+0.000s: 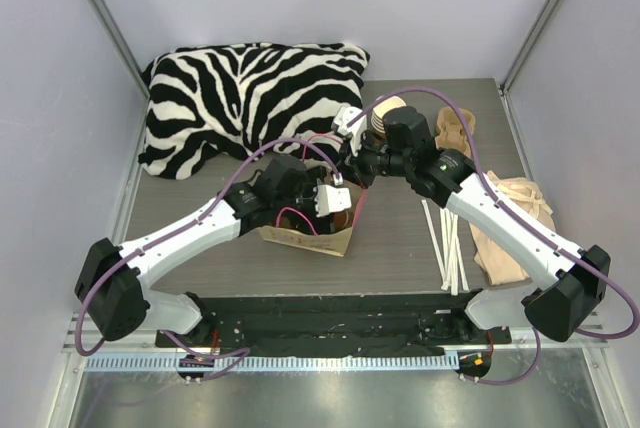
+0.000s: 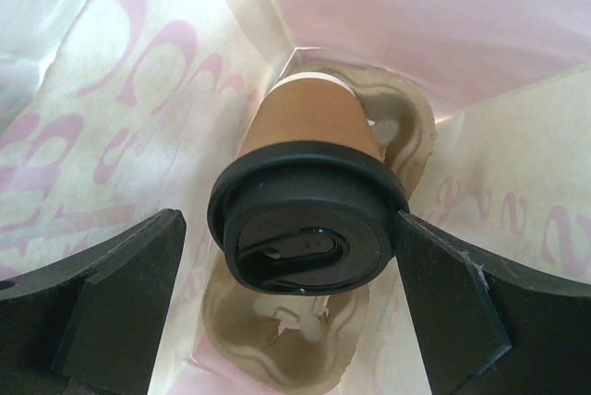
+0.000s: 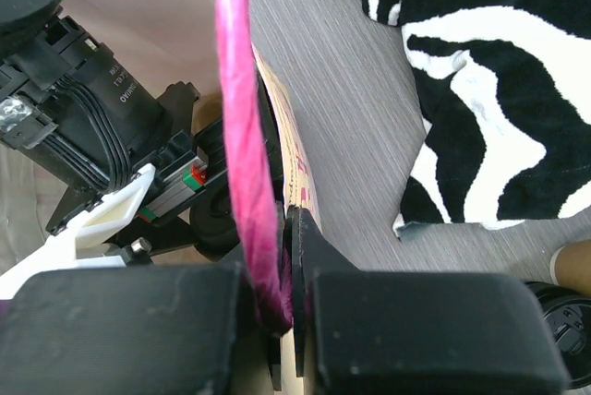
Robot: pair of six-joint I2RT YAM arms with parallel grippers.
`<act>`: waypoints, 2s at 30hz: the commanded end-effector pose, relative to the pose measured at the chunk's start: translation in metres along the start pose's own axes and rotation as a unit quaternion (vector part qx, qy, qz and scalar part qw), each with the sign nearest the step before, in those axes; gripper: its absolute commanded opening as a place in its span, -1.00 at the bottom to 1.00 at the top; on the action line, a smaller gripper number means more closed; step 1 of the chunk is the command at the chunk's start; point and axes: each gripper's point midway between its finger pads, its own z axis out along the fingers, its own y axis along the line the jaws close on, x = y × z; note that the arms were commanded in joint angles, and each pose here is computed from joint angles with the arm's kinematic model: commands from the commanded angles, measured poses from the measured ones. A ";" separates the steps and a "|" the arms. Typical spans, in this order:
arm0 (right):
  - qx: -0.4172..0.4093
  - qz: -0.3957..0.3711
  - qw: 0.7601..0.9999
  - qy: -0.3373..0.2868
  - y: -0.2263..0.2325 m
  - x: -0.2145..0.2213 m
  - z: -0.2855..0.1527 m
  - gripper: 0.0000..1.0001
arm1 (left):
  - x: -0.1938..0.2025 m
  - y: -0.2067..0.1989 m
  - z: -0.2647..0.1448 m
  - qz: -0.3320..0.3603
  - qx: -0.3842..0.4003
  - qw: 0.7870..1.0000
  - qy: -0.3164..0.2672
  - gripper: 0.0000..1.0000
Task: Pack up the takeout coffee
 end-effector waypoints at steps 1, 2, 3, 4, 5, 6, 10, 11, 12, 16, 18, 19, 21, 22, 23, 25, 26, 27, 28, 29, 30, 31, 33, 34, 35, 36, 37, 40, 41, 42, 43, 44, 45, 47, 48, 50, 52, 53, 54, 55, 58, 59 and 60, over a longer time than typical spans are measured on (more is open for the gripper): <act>-0.021 -0.016 0.999 -0.019 0.011 -0.011 -0.004 -0.98 | -0.009 -0.004 -0.003 0.019 0.013 0.999 -0.024 0.97; -0.022 -0.020 0.999 -0.020 0.011 -0.011 -0.004 -0.98 | -0.007 -0.006 -0.002 0.023 0.017 0.999 -0.022 0.94; -0.022 -0.021 0.999 -0.020 0.011 -0.011 -0.004 -0.98 | -0.004 -0.008 0.000 0.023 0.022 0.999 -0.019 0.91; -0.023 -0.023 0.999 -0.023 0.012 -0.013 -0.005 -0.98 | -0.002 -0.010 0.000 0.024 0.027 0.999 -0.014 0.83; -0.021 -0.025 0.999 -0.022 0.010 -0.012 -0.005 -0.98 | -0.001 -0.011 0.001 0.027 0.030 0.999 -0.013 0.79; -0.024 -0.026 0.999 -0.022 0.011 -0.012 -0.005 -0.98 | 0.000 -0.011 0.001 0.028 0.031 0.999 -0.012 0.74; -0.029 -0.041 0.998 -0.026 0.013 -0.013 -0.007 -0.98 | 0.000 -0.011 0.002 0.031 0.032 0.999 -0.012 0.45; -0.030 -0.044 0.998 -0.028 0.014 -0.014 -0.008 -0.98 | -0.002 -0.010 0.001 0.033 0.032 0.999 -0.015 0.39; -0.030 -0.051 0.998 -0.027 0.013 -0.013 -0.008 -0.98 | -0.004 -0.010 0.001 0.036 0.032 0.999 -0.018 0.33; -0.027 -0.064 0.997 -0.029 0.012 -0.014 -0.008 -0.98 | -0.008 -0.007 -0.003 0.058 0.028 0.998 -0.025 -0.03; -0.025 -0.069 0.997 -0.035 0.011 -0.018 -0.008 -0.98 | -0.012 -0.004 -0.005 0.069 0.016 0.997 -0.031 -0.11; -0.025 -0.071 0.997 -0.035 0.010 -0.018 -0.008 -0.98 | -0.011 -0.003 -0.006 0.076 0.011 0.997 -0.031 -0.16; -0.022 -0.078 0.996 -0.041 0.009 -0.022 -0.009 -0.98 | -0.017 -0.002 -0.010 0.091 0.001 0.995 -0.043 -0.19; -0.017 -0.084 0.996 -0.040 0.007 -0.022 -0.009 -0.98 | -0.017 -0.003 -0.010 0.101 -0.001 0.994 -0.044 -0.21; -0.013 -0.088 0.995 -0.040 0.005 -0.021 -0.008 -0.98 | -0.019 -0.004 -0.011 0.109 -0.003 0.993 -0.048 -0.24; -0.006 -0.094 0.995 -0.036 0.002 -0.019 -0.007 -0.98 | -0.023 -0.004 -0.015 0.121 -0.011 0.991 -0.055 -0.27; -0.003 -0.100 0.994 -0.035 0.000 -0.018 -0.007 -0.98 | -0.025 -0.003 -0.016 0.125 -0.015 0.990 -0.058 -0.27; -0.002 -0.105 0.994 -0.036 0.000 -0.019 -0.007 -0.98 | -0.029 -0.002 -0.019 0.128 -0.018 0.990 -0.063 -0.27; 0.000 -0.109 0.993 -0.036 -0.001 -0.019 -0.007 -0.98 | -0.030 0.000 -0.020 0.130 -0.021 0.989 -0.065 -0.29; 0.006 -0.113 0.993 -0.037 -0.003 -0.020 -0.007 -0.98 | -0.032 0.000 -0.021 0.135 -0.023 0.988 -0.067 -0.29; 0.008 -0.114 0.993 -0.036 -0.004 -0.020 -0.007 -0.98 | -0.034 0.001 -0.022 0.137 -0.024 0.988 -0.069 -0.30; 0.009 -0.117 0.992 -0.036 -0.005 -0.020 -0.007 -0.98 | -0.034 0.002 -0.023 0.139 -0.026 0.988 -0.069 -0.30; 0.009 -0.122 0.992 -0.038 -0.005 -0.021 -0.007 -0.98 | -0.037 0.002 -0.025 0.145 -0.026 0.986 -0.072 -0.31; 0.009 -0.123 0.992 -0.039 -0.005 -0.023 -0.008 -0.98 | -0.038 0.003 -0.026 0.144 -0.025 0.987 -0.072 -0.32; 0.011 -0.127 0.991 -0.043 -0.005 -0.025 -0.009 -0.98 | -0.037 0.003 -0.025 0.144 -0.021 0.987 -0.070 -0.32; 0.011 -0.129 0.991 -0.044 -0.006 -0.025 -0.009 -0.98 | -0.034 -0.002 -0.025 0.141 -0.009 0.988 -0.064 -0.33; 0.010 -0.132 0.990 -0.045 -0.005 -0.026 -0.009 -0.99 | -0.036 -0.002 -0.025 0.139 -0.006 0.988 -0.065 -0.35; 0.010 -0.140 0.989 -0.050 -0.005 -0.029 -0.011 -0.98 | -0.029 -0.007 -0.019 0.127 0.015 0.991 -0.047 -0.41; 0.010 -0.142 0.988 -0.051 -0.005 -0.030 -0.011 -0.98 | -0.026 -0.008 -0.016 0.123 0.021 0.991 -0.040 -0.43; 0.009 -0.146 0.988 -0.055 -0.004 -0.033 -0.012 -0.98 | -0.025 -0.009 -0.016 0.121 0.024 0.992 -0.035 -0.46; 0.008 -0.150 0.987 -0.054 -0.004 -0.032 -0.012 -0.98 | -0.026 -0.006 -0.016 0.120 0.022 0.992 -0.033 -0.52; 0.007 -0.156 0.986 -0.055 -0.003 -0.033 -0.013 -0.98 | -0.025 -0.006 -0.015 0.120 0.024 0.992 -0.030 -0.54; 0.006 -0.161 0.985 -0.055 -0.001 -0.034 -0.014 -0.98 | -0.025 -0.006 -0.016 0.120 0.024 0.992 -0.028 -0.56; 0.007 -0.171 0.984 -0.054 -0.001 -0.034 -0.014 -0.98 | -0.025 -0.005 -0.017 0.129 0.021 0.991 -0.029 -0.57; 0.008 -0.171 0.984 -0.052 -0.002 -0.033 -0.013 -0.98 | -0.028 -0.005 -0.021 0.134 0.017 0.990 -0.034 -0.57; 0.009 -0.172 0.984 -0.046 -0.003 -0.030 -0.013 -0.98 | -0.029 -0.004 -0.024 0.143 0.013 0.989 -0.036 -0.58; 0.011 -0.174 0.984 -0.042 -0.004 -0.029 -0.013 -0.98 | -0.031 -0.003 -0.032 0.151 0.006 0.988 -0.040 -0.58; 0.013 -0.173 0.984 -0.040 -0.004 -0.027 -0.013 -0.98 | -0.031 -0.004 -0.033 0.158 0.006 0.987 -0.039 -0.58; 0.014 -0.173 0.984 -0.038 -0.005 -0.026 -0.012 -0.98 | -0.034 -0.003 -0.038 0.163 0.000 0.986 -0.043 -0.58; 0.015 -0.173 0.984 -0.035 -0.006 -0.024 -0.012 -0.98 | -0.036 -0.002 -0.040 0.166 -0.003 0.985 -0.044 -0.58; 0.020 -0.173 0.984 -0.032 -0.007 -0.023 -0.012 -0.98 | -0.043 0.002 -0.050 0.176 -0.016 0.983 -0.050 -0.59; 0.024 -0.173 0.984 -0.029 -0.009 -0.022 -0.012 -0.98 | -0.045 0.003 -0.053 0.181 -0.019 0.982 -0.052 -0.59; 0.025 -0.174 0.984 -0.029 -0.010 -0.022 -0.012 -0.98 | -0.048 0.004 -0.056 0.188 -0.022 0.980 -0.055 -0.59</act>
